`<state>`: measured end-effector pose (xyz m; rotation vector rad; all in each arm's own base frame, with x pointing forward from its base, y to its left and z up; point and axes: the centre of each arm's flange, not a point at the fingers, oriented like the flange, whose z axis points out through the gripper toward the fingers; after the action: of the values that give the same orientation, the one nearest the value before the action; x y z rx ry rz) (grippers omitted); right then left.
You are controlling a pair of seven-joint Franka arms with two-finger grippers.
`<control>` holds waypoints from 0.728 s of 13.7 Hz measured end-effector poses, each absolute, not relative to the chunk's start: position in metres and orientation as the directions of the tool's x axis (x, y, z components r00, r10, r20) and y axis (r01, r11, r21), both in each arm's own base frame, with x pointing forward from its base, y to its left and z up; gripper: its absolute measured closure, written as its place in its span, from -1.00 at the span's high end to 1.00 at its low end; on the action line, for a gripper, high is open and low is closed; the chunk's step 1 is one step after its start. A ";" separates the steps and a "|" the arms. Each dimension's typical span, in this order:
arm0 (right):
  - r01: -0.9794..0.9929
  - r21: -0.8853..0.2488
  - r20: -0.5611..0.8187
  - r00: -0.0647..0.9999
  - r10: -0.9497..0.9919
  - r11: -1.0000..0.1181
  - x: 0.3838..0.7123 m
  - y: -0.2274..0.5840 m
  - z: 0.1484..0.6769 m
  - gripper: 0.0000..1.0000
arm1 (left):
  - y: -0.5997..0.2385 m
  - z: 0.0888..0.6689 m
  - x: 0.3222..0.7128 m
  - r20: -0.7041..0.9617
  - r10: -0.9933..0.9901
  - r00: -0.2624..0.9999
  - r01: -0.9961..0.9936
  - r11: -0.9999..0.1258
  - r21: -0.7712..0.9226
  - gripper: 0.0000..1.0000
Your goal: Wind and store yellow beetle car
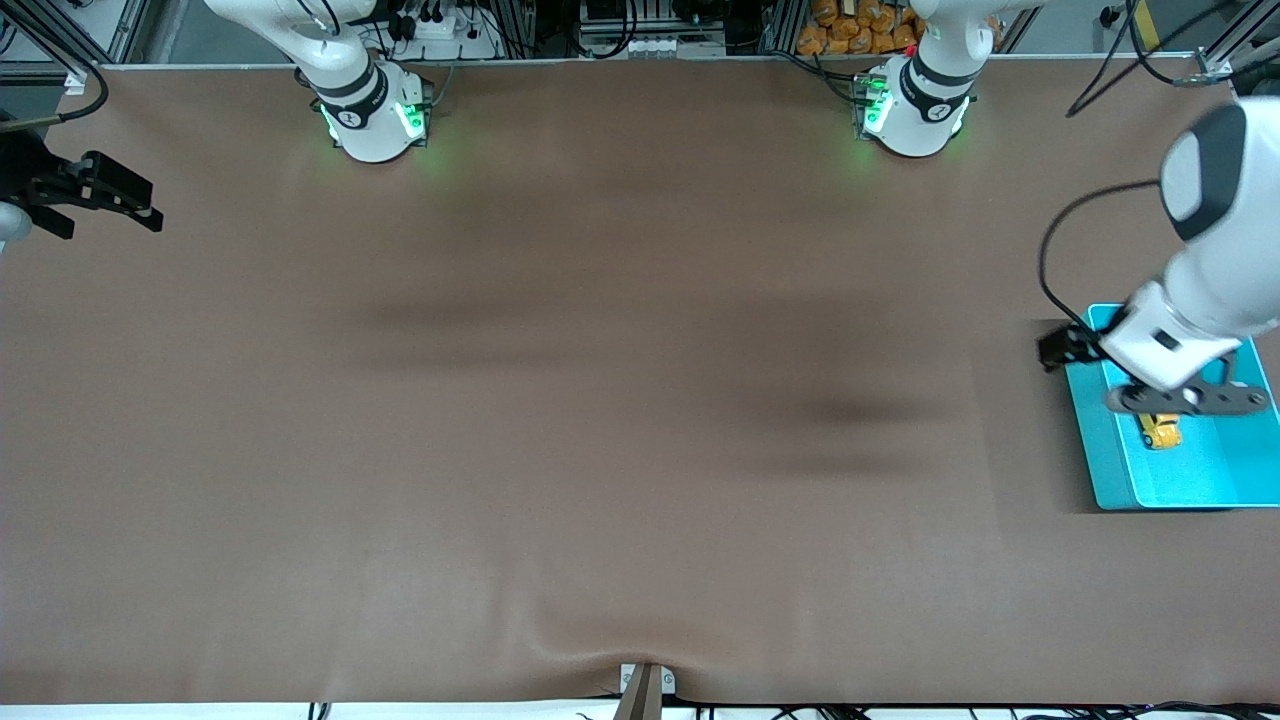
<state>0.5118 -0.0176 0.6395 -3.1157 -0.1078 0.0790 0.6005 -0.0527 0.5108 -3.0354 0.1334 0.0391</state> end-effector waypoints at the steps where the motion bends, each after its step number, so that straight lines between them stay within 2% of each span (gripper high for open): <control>1: 0.068 -0.025 -0.050 0.996 0.070 -0.997 0.512 -0.018 0.640 1.00 | -0.066 0.526 0.590 -0.031 -0.097 0.995 -0.100 -0.991 -0.094 1.00; 6: 0.068 -0.025 -0.049 0.996 0.070 -0.997 0.512 -0.018 0.640 1.00 | -0.091 0.592 0.541 -0.048 -0.147 0.988 -0.151 -0.983 -0.102 1.00; 10: 0.068 -0.025 -0.049 0.996 0.070 -0.997 0.512 -0.018 0.640 1.00 | -0.104 0.620 0.531 -0.047 -0.174 0.984 -0.176 -0.984 -0.032 1.00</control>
<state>0.5119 -0.0176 0.6396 -3.1158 -0.1076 0.0775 0.5305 -0.1038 0.6205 -3.0929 0.2728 0.0687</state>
